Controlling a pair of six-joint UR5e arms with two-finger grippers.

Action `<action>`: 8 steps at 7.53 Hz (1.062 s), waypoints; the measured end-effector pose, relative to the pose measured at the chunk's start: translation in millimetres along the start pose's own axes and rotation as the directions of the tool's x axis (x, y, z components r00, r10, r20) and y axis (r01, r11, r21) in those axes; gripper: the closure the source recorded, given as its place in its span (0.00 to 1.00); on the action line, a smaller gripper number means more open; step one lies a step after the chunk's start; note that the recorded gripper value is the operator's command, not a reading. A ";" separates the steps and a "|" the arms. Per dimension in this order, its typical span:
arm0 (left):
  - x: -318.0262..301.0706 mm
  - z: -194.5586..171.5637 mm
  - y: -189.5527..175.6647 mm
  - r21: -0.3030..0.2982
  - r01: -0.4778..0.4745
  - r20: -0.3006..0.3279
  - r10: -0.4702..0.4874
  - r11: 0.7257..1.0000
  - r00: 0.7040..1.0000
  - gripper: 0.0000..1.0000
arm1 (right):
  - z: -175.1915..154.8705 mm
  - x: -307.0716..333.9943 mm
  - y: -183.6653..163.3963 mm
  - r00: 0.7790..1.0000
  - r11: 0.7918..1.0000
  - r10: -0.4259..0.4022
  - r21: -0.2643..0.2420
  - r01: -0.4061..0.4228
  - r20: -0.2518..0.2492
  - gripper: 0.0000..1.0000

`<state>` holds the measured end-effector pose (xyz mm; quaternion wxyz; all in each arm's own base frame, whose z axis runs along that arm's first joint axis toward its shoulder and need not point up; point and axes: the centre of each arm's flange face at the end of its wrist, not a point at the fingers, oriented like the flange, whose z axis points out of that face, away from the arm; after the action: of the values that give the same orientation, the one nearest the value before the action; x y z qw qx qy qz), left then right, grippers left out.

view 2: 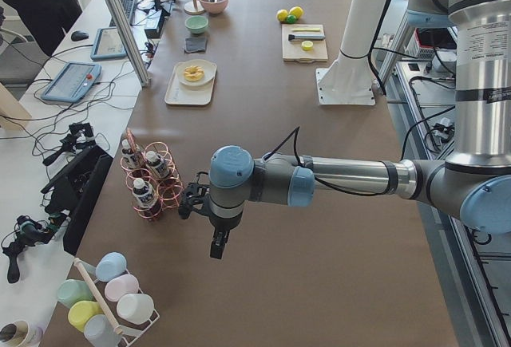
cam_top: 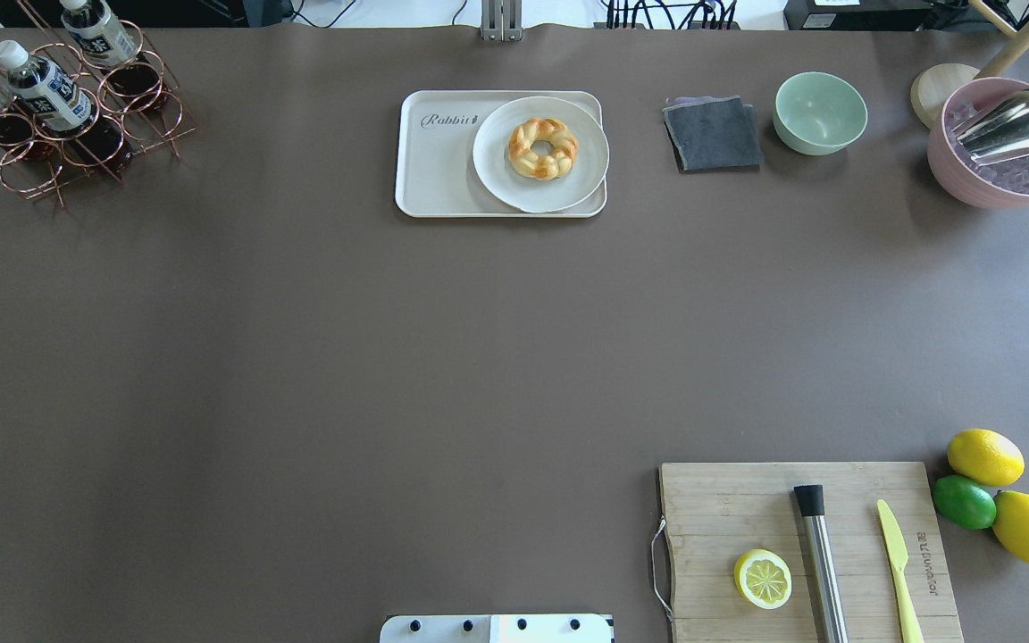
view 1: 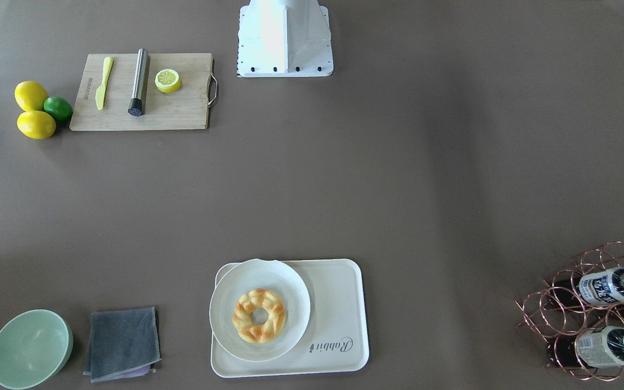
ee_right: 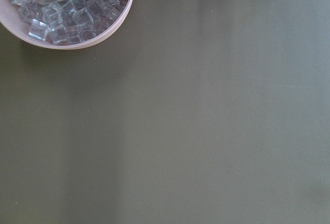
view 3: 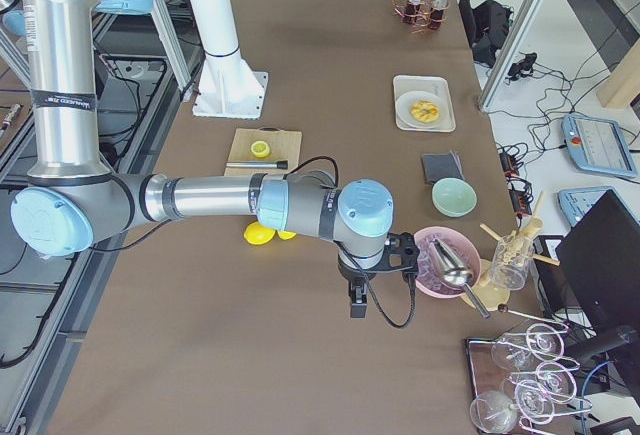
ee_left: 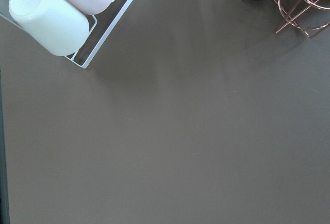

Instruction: Place tea on tray

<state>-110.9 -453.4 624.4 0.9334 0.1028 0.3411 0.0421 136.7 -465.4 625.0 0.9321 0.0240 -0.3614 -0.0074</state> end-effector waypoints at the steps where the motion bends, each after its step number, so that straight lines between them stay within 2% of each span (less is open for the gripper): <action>1: 0.8 -0.9 -1.6 0.011 -0.010 0.001 0.010 1.000 1.000 0.02 | -0.4 -0.2 0.3 1.000 1.000 -0.001 0.000 0.001 -0.002 0.00; 3: 3.1 6.9 -2.8 0.008 -0.028 0.003 0.028 1.000 1.000 0.02 | -1.2 -0.4 0.0 1.000 1.000 -0.002 0.002 0.002 -0.007 0.00; 4: 6.4 8.8 -3.5 0.056 -0.070 0.007 0.070 0.996 0.998 0.02 | -1.5 -0.5 -0.1 1.000 1.000 -0.003 0.002 0.003 -0.008 0.00; 5: 11.3 11.9 1.4 0.119 -0.074 0.010 0.073 0.990 0.997 0.02 | -1.2 -0.6 0.1 1.000 1.000 -0.003 0.002 0.003 -0.006 0.00; 6: 28.1 14.7 -1.1 0.181 -0.040 -0.009 0.042 0.983 0.999 0.02 | -0.7 -0.3 0.8 1.000 1.000 -0.001 0.001 0.001 -0.005 0.00; 8: 88.4 31.5 -21.8 0.254 -0.016 -0.085 0.039 0.967 0.996 0.02 | 1.7 0.5 2.3 1.000 1.000 0.001 -0.003 -0.001 -0.004 0.00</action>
<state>-22.8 -466.6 587.6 0.8958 0.2236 0.3838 0.0158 135.9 -463.1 626.6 0.9328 0.0223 -0.3596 -0.0075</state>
